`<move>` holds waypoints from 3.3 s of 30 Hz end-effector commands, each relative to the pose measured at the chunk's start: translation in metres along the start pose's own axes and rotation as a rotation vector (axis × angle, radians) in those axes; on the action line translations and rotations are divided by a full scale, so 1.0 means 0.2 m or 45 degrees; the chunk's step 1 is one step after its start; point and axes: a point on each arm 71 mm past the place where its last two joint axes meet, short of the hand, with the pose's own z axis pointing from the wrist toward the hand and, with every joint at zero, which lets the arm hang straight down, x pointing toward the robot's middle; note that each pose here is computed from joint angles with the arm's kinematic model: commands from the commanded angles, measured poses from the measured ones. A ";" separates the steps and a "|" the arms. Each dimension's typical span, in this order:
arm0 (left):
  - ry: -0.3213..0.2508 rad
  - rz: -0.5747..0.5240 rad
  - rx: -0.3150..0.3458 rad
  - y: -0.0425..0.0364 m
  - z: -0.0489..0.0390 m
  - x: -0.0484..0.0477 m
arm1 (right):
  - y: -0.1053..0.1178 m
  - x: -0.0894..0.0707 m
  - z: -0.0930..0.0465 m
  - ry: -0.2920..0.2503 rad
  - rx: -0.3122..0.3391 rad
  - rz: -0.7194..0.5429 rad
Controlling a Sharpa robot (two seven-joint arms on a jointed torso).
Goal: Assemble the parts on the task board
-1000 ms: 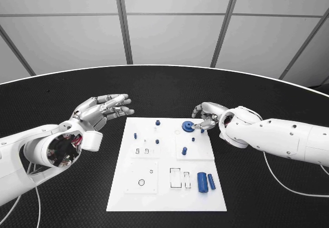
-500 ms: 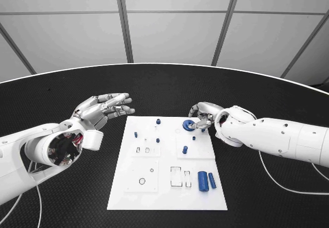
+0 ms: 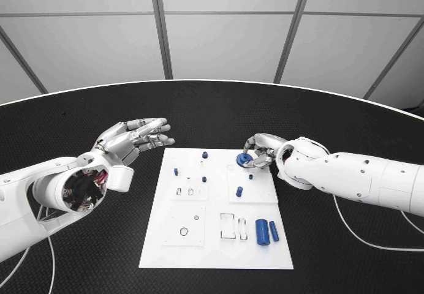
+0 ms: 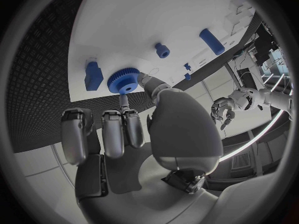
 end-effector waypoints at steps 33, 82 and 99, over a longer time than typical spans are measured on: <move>-0.002 0.000 -0.001 -0.001 -0.003 -0.003 | 0.01 0.01 0.00 -0.012 -0.001 -0.051; 0.009 -0.001 -0.009 0.006 0.009 0.016 | 0.63 0.10 0.13 -0.120 -0.292 -0.143; 0.012 -0.002 -0.011 0.007 0.010 0.021 | 0.64 0.11 0.16 -0.069 -0.272 -0.170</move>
